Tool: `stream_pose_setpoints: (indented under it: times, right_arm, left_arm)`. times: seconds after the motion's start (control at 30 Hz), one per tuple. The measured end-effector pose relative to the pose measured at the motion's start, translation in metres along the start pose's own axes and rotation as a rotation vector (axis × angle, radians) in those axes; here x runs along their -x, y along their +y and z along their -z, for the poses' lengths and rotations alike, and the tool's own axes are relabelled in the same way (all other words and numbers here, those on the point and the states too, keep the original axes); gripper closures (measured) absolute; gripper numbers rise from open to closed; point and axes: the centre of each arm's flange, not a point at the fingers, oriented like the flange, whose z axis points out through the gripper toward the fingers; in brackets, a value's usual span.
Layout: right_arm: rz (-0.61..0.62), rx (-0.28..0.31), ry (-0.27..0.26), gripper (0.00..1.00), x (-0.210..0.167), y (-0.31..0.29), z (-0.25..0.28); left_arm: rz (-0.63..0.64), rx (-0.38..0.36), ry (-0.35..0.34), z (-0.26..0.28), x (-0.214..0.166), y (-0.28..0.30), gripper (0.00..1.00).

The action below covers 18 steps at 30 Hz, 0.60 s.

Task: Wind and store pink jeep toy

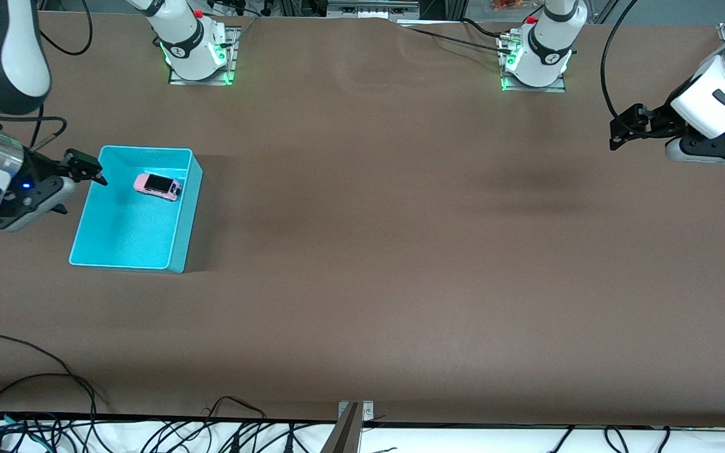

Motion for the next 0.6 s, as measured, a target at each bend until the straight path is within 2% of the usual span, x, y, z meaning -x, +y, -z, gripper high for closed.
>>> stream_pose_setpoints:
  times: [0.17,0.3,0.6]
  right_arm:
    - [-0.217,0.01,0.011,0.0,-0.001,-0.001,0.035]
    - [-0.334,0.035,0.007,0.0,0.002,-0.002,0.065]
    - [-0.468,0.06,-0.015,0.0,0.011,-0.008,0.105]
  left_arm:
    - [0.001,0.0,0.003,0.001,0.0,-0.001,0.0]
    - [0.002,0.0,0.003,0.001,0.0,-0.001,0.0]
    - [0.002,0.0,0.003,0.001,0.0,-0.001,0.0]
